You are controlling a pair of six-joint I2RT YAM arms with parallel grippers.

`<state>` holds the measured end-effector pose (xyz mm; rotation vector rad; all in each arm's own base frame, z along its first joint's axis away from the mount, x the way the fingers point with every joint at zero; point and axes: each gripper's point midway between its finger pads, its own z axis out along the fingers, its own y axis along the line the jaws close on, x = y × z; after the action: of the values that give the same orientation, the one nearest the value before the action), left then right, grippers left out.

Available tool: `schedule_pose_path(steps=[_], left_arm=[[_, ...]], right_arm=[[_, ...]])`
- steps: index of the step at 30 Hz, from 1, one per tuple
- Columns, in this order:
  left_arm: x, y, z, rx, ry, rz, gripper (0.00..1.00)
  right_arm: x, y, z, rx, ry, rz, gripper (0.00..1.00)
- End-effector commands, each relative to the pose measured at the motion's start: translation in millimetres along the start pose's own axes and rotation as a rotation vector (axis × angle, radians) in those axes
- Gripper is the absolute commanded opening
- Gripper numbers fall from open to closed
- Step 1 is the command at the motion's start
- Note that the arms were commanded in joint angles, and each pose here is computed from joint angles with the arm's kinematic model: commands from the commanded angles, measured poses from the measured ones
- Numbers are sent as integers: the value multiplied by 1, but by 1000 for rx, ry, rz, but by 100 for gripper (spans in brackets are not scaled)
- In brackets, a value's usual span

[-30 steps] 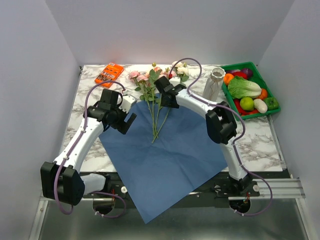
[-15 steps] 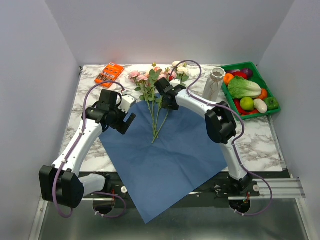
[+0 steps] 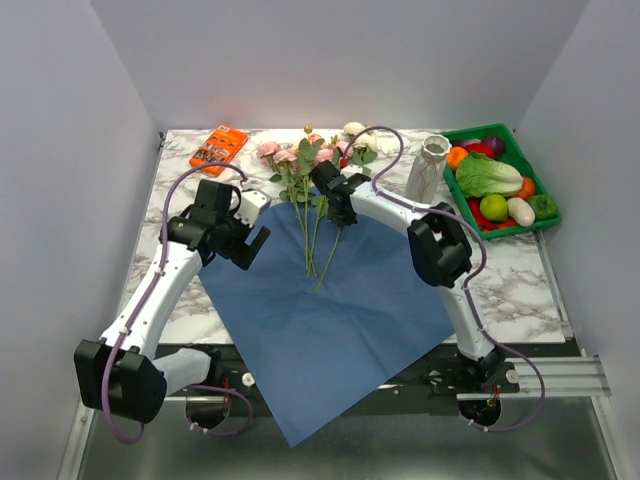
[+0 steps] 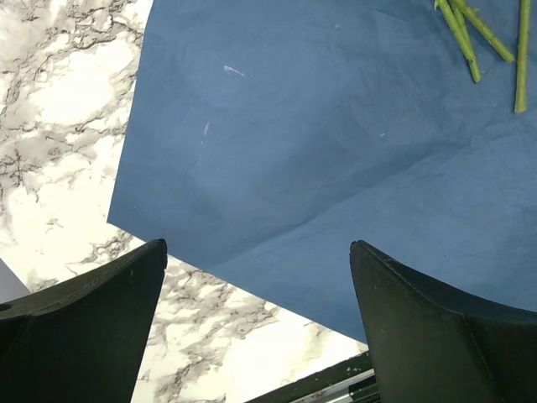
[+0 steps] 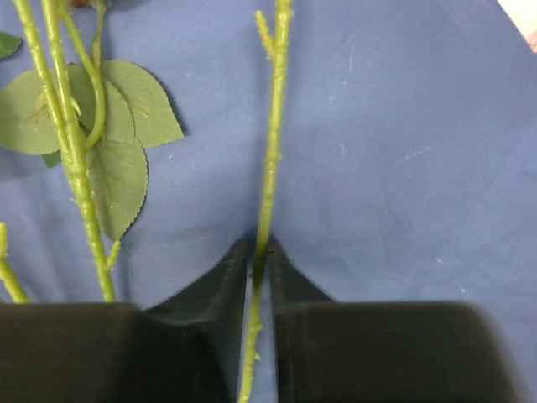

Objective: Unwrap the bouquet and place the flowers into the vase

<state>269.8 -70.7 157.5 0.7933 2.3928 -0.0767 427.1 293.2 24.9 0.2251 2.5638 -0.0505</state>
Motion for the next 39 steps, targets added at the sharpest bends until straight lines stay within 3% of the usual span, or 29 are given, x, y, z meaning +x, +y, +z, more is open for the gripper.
schedule_pose_path(steps=[1, 3, 8, 12, 13, 14, 16, 17, 18, 21, 27, 39], left_arm=[[-3, 6, -14, -35, -16, -3, 99], [-3, 6, -15, -35, -11, -4, 99], [-1, 6, -16, -40, -9, -5, 99], [1, 5, -17, -39, -5, -9, 99], [1, 5, -17, -38, -7, -10, 99], [2, 5, -17, -38, -7, -10, 99], [3, 4, -16, -34, -4, -14, 99], [5, 3, -14, -32, 1, -14, 99], [5, 3, -14, -34, 0, -14, 99], [7, 3, -12, -33, 3, -14, 99], [7, 3, -12, -35, -11, -8, 99], [12, 6, -11, -56, -21, 24, 99]], right_arm=[[7, -12, -1, 33, 15, -2, 5], [-6, -10, -16, 8, -27, 9, 1], [-64, -10, -71, -72, -224, 1, 1], [-130, -15, -143, -169, -490, 27, 1], [-152, -24, -181, -198, -583, 61, 1], [-156, -32, -189, -184, -630, 3, 1], [-193, -36, -239, -253, -824, 47, 1], [-201, -52, -263, -233, -908, -8, 1], [-223, -55, -296, -269, -1039, 54, 1], [-257, -92, -354, -211, -1253, 88, 1], [-295, -157, -416, -112, -1593, 140, 1], [-320, -218, -419, 120, -1747, 91, 1]])
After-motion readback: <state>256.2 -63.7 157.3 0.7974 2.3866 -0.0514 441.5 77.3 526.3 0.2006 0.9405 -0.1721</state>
